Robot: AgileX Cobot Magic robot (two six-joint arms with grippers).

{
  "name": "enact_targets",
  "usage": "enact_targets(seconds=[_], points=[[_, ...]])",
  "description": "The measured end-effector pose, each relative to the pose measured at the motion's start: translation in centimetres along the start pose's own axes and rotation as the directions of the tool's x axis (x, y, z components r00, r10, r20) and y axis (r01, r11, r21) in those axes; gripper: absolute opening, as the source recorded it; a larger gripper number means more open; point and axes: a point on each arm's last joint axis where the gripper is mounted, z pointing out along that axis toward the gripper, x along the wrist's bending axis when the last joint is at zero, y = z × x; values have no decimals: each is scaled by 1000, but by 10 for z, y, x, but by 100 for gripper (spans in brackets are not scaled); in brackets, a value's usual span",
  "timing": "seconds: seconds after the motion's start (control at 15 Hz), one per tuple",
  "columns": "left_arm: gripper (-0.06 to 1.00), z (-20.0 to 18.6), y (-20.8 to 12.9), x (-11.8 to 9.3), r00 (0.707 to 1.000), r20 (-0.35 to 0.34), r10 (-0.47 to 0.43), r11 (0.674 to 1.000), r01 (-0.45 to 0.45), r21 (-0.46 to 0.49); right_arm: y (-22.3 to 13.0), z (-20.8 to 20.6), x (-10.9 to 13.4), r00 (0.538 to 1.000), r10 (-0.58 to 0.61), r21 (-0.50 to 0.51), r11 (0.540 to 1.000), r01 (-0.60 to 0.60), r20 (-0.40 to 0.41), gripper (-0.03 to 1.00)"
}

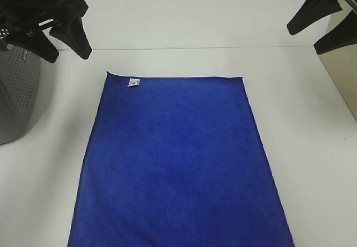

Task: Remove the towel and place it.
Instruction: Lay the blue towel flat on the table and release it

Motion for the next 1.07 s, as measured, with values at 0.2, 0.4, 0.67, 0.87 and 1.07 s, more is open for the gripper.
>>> enact_targets(seconds=[0.2, 0.4, 0.67, 0.87, 1.07], points=[[62, 32, 25, 35, 996, 35, -86, 996, 85, 15, 46, 22, -25, 1000, 0, -1, 1000, 0, 10, 69], [62, 63, 41, 63, 986, 80, -144, 989, 143, 29, 84, 44, -47, 1000, -17, -21, 1000, 17, 18, 69], [62, 99, 65, 87, 985, 83, -151, 989, 150, 18, 111, 78, -77, 999, -18, -11, 1000, 18, 32, 69], [62, 116, 85, 96, 988, 92, -125, 992, 125, 5, 112, 107, -100, 999, 2, 43, 999, -4, 51, 69], [62, 135, 95, 105, 992, 80, -93, 995, 91, 30, 109, 132, -117, 998, 32, 92, 995, -36, 45, 69]])
